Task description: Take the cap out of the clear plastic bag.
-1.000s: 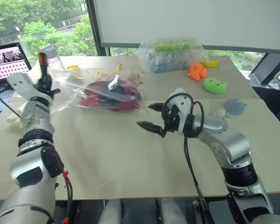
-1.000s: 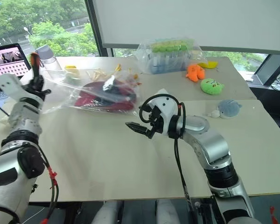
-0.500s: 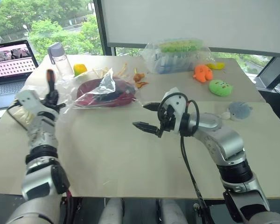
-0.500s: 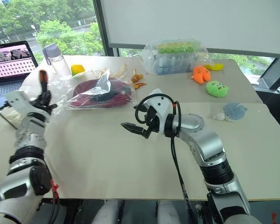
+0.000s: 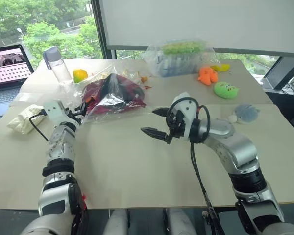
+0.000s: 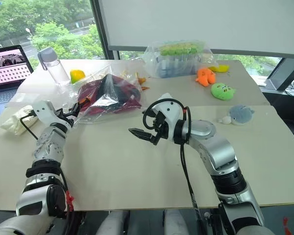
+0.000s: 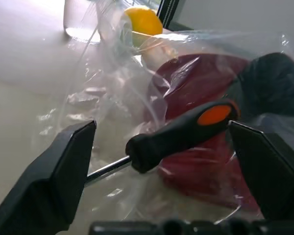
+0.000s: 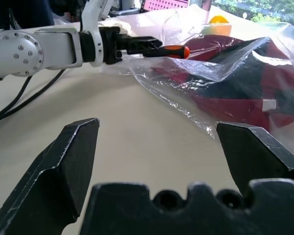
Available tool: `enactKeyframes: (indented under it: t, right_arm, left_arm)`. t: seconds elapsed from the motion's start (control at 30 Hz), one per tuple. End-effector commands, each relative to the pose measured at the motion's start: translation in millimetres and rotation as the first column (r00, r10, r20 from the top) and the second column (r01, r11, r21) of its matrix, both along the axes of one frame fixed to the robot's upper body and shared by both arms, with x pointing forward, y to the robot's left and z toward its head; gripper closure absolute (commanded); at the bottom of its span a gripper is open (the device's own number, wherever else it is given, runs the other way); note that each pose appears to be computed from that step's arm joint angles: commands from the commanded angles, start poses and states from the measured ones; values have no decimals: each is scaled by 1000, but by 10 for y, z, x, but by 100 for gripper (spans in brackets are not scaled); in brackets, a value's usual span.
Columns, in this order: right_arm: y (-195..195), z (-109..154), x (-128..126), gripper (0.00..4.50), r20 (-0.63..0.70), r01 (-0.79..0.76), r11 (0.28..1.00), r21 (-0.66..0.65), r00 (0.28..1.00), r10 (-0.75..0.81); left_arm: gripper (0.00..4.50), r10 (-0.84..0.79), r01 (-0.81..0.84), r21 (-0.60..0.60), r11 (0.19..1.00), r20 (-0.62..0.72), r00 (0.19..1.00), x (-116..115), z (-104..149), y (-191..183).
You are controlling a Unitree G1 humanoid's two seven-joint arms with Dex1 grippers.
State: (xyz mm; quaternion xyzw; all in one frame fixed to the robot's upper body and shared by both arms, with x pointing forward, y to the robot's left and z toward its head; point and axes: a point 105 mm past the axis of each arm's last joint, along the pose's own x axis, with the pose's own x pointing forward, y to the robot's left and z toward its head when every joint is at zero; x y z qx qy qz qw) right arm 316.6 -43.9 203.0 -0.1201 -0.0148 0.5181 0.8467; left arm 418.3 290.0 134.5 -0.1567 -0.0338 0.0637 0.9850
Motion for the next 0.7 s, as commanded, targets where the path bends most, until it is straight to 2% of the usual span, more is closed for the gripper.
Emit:
enactKeyframes:
  t: [0.03, 0.17, 0.27, 0.33, 0.4, 0.5, 0.7]
  right_arm:
    - [11, 139, -43, 0, 62, -12, 1000, 23, 998, 11]
    - [21, 135, -41, 0, 61, -16, 1000, 22, 998, 14]
    - [32, 132, -41, 0, 61, -18, 1000, 22, 998, 17]
    - [37, 132, -43, 0, 61, -19, 1000, 23, 998, 18]
    - [41, 130, -43, 0, 60, -20, 1000, 24, 998, 19]
    - [49, 125, -47, 0, 60, -23, 999, 25, 998, 22]
    - [97, 110, -49, 0, 54, -44, 999, 28, 998, 42]
  left_arm:
    - [4, 19, -21, 32, 999, 55, 998, -28, 203, -4]
    - [4, -20, 0, 175, 985, 116, 993, -55, 456, -50]
    - [4, -128, 60, 379, 923, 156, 979, -62, 778, -117]
    - [4, -140, 63, 455, 888, 137, 981, -64, 865, -75]
    - [4, -95, 29, 466, 884, 118, 988, -86, 907, 66]
    - [4, 46, -69, 400, 914, 67, 997, -204, 865, 415]
    - [4, 40, 1, 588, 809, -56, 998, -411, 778, 601]
